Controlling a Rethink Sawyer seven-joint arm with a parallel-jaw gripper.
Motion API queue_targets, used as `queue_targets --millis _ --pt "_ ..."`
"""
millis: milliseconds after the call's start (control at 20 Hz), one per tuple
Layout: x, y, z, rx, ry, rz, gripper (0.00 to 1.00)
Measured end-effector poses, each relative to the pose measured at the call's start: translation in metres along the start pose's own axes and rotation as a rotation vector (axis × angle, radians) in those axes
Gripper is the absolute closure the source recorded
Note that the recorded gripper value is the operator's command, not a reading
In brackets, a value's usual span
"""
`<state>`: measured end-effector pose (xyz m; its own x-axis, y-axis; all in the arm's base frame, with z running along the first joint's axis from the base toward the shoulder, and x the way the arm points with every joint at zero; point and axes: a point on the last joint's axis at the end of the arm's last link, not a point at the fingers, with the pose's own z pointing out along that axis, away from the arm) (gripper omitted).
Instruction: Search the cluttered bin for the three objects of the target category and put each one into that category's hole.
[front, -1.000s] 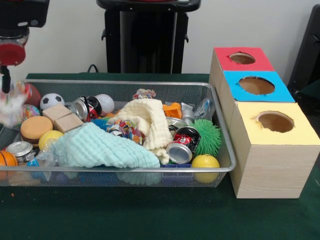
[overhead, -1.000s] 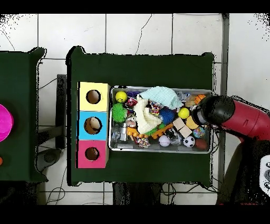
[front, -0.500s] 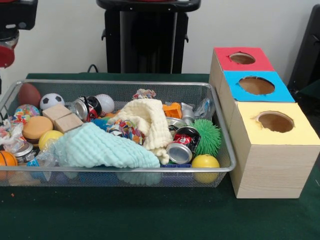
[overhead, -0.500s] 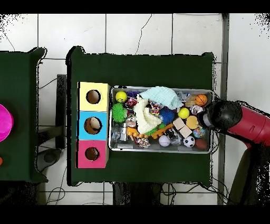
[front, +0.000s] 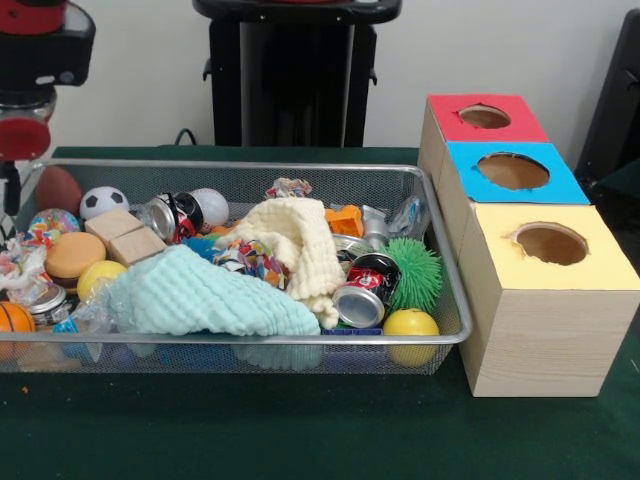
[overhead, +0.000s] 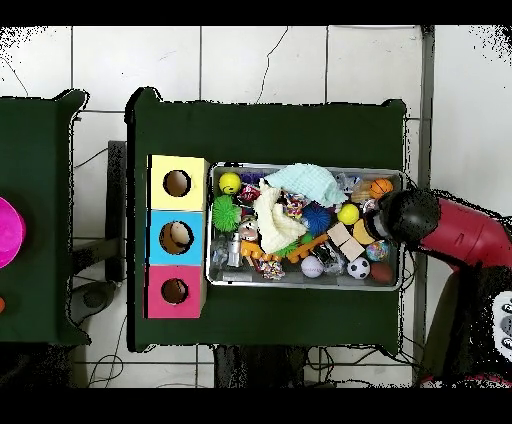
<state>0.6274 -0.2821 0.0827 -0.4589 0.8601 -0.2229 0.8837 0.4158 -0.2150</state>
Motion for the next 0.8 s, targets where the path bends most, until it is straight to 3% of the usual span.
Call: queue_targets --millis 150,800 --pt "0.013 0.011 0.010 -0.008 -0.006 -0.028 0.00" --pt "0.071 0.031 0.058 -0.012 0.088 -0.086 0.00"
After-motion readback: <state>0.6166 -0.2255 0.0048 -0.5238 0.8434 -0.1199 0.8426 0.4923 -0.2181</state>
